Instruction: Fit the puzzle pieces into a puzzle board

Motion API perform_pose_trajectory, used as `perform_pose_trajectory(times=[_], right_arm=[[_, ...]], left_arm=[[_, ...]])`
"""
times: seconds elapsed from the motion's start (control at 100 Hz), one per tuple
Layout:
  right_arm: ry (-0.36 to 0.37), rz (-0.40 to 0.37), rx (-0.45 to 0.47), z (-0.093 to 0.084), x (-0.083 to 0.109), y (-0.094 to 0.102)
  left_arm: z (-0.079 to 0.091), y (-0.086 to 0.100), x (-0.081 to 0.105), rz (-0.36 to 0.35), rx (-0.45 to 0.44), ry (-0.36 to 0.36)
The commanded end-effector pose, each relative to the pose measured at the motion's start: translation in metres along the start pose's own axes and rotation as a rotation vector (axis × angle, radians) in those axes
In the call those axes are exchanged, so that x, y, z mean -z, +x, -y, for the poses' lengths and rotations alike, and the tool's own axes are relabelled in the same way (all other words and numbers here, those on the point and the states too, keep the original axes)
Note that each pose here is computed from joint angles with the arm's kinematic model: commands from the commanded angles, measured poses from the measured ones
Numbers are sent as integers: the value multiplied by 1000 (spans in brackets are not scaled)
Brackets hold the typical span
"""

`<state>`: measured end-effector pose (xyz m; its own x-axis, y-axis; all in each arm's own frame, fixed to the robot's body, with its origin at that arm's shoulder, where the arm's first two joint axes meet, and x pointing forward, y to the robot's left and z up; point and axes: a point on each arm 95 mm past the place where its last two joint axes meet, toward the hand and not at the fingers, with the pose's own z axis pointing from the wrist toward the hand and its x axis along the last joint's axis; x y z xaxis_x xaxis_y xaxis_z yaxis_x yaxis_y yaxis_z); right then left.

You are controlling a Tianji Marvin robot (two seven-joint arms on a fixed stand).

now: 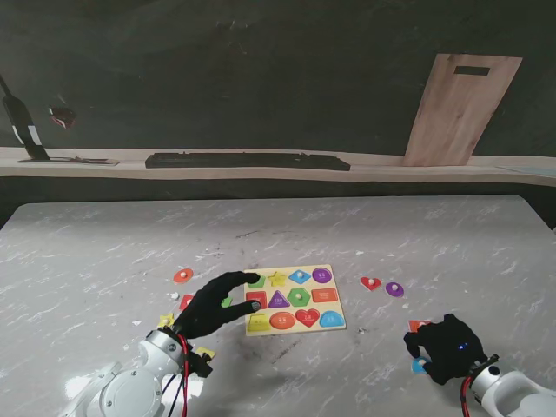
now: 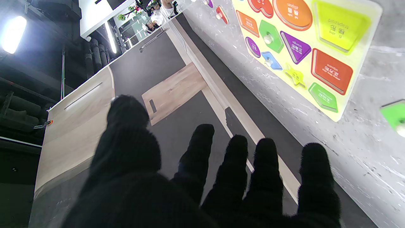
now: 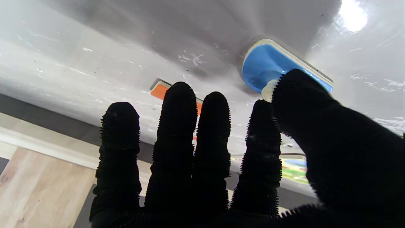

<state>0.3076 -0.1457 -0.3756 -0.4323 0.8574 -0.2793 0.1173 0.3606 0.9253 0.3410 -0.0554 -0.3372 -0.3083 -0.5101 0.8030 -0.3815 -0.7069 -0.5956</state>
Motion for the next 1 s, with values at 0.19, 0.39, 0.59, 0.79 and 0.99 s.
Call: perform_pose_trajectory(times=[0.19,0.39,0.59,0.79,0.99], right_arm=[[11,13,-27,11,0,6],[12,26,-82,16,0,8],[-18,63,-176,20,-3,8],[-64,83,-226,21,-9,8],[-107,100,-273,11,-13,9]], left_arm=[[-1,2,0,0,6,-1],[-2,2,0,1,7,-2],[-2,2,0,1,8,-3],[-2,2,0,2,8,-1],[-2,2,0,1,7,0]])
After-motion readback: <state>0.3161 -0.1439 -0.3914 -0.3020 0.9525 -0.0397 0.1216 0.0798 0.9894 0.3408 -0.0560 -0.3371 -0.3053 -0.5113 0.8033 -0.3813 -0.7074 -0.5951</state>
